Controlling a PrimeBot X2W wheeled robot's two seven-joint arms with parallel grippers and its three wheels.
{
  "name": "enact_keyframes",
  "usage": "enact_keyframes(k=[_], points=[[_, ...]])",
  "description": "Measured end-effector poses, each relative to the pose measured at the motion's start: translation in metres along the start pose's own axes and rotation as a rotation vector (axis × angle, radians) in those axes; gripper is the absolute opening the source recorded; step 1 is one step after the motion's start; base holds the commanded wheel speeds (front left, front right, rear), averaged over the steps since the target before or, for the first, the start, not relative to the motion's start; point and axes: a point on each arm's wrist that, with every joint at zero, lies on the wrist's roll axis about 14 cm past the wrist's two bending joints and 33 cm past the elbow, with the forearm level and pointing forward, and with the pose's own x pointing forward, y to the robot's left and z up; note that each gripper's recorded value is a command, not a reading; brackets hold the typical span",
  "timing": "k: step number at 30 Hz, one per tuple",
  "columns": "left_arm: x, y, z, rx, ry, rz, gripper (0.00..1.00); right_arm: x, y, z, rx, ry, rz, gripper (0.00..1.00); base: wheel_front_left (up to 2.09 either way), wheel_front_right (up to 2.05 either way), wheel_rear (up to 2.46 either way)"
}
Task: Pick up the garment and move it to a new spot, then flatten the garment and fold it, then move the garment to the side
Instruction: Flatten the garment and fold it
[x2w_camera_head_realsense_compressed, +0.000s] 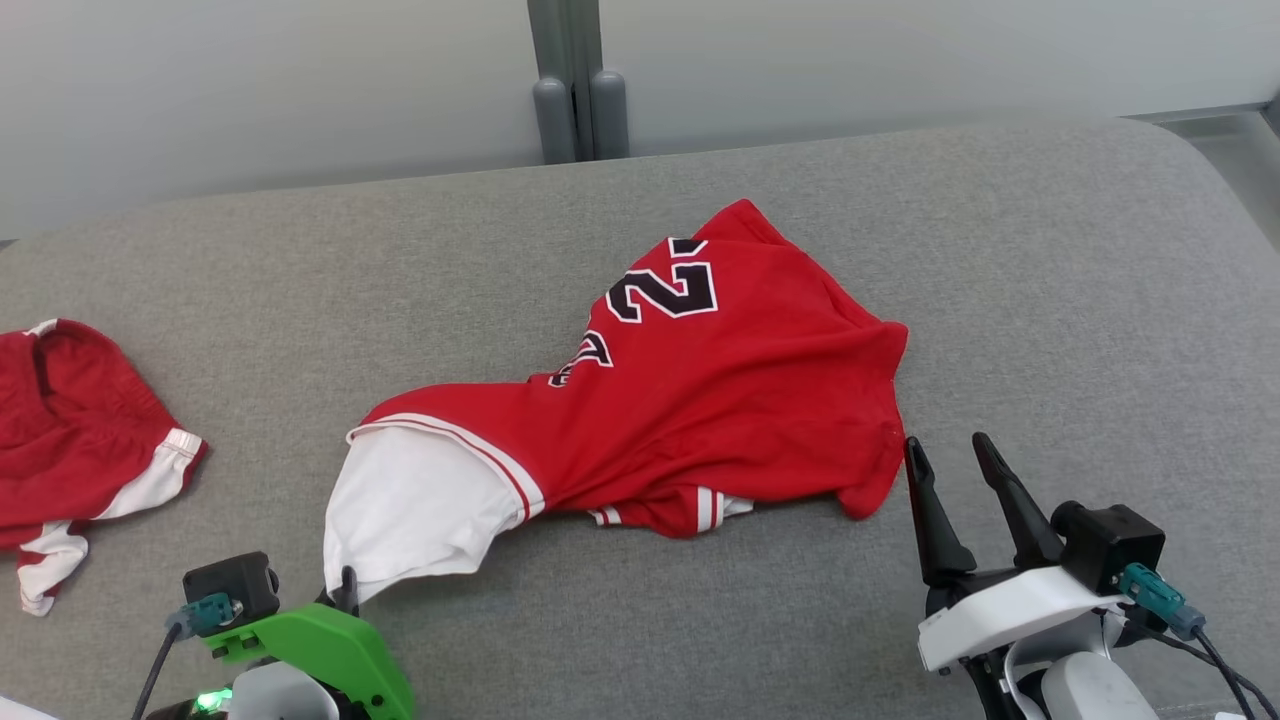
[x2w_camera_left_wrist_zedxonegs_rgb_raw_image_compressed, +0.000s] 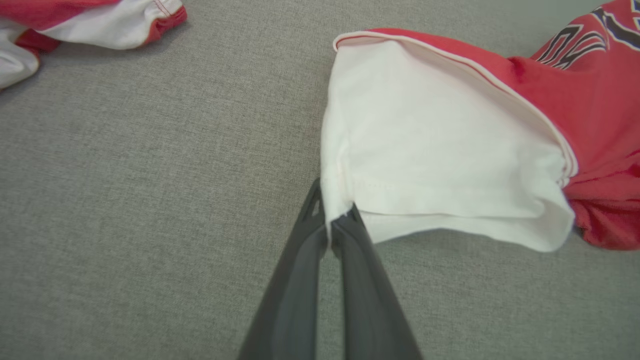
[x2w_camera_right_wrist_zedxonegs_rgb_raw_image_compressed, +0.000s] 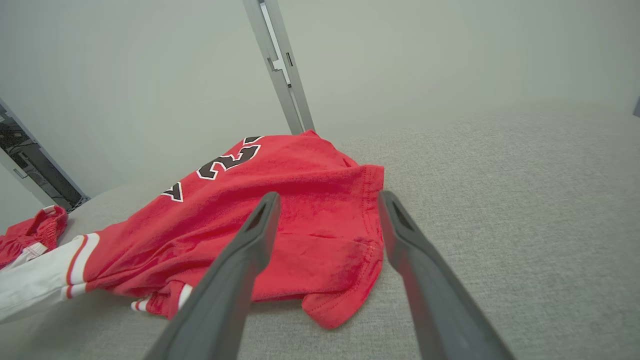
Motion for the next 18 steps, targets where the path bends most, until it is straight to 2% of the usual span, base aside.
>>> enact_keyframes(k=[1,2,3,9,12,16,18], points=[[-0.001,0.003,0.001,0.013,-0.008,-0.002,0.0,0.002,0.003,-0.001,0.001,0.003,0.01,1.0,0.0,0.0,0.0],[-0.002,0.005,0.0,0.012,-0.011,0.001,0.29,0.003,0.005,-0.002,0.002,0.005,0.016,1.0,0.0,0.0,0.0],[-0.003,0.005,-0.003,0.016,-0.011,-0.005,1.0,0.005,0.007,-0.003,0.002,0.007,0.022,1.0,0.0,0.0,0.0],[-0.001,0.002,0.007,-0.018,-0.127,-0.018,1.0,0.008,0.009,-0.002,-0.002,0.005,0.031,1.0,0.0,0.0,0.0],[-0.003,-0.002,0.026,-0.06,-0.23,-0.038,1.0,0.006,0.007,0.0,-0.01,0.0,0.025,1.0,0.0,0.0,0.0],[-0.008,-0.008,0.05,-0.051,-0.339,-0.081,1.0,0.003,0.003,0.006,-0.021,-0.016,0.011,1.0,0.0,0.0,0.0],[-0.015,-0.012,0.077,-0.034,-0.443,-0.097,1.0,0.002,0.001,0.008,-0.031,-0.021,0.008,1.0,0.0,0.0,0.0]])
